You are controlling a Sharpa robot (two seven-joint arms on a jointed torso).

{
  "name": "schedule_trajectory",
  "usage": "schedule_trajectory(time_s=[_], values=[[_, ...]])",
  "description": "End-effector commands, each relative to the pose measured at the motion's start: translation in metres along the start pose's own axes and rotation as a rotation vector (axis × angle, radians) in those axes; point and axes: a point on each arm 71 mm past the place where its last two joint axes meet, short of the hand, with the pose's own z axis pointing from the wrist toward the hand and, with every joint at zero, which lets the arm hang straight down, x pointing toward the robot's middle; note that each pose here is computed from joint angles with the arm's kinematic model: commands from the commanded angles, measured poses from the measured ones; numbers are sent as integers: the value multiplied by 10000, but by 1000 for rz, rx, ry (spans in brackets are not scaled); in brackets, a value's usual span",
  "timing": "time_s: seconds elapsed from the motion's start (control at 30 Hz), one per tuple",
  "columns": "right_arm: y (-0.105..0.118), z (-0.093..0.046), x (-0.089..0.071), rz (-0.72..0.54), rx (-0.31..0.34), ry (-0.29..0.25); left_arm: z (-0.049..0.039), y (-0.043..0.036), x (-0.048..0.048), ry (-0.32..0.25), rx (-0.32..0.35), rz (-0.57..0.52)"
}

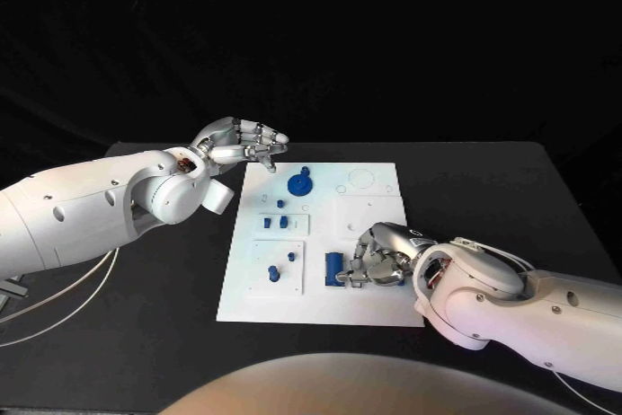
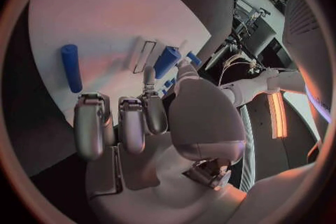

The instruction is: Assemble the parts on the task board

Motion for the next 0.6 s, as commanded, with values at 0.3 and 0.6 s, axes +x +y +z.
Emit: schedule_trajectory(time_s=[0.3, 0.6], values=[[103, 6, 19, 53, -99, -6, 10, -10, 23, 16, 8, -3], [60, 72, 43, 28, -63, -4, 11, -10, 25, 17, 7, -3]])
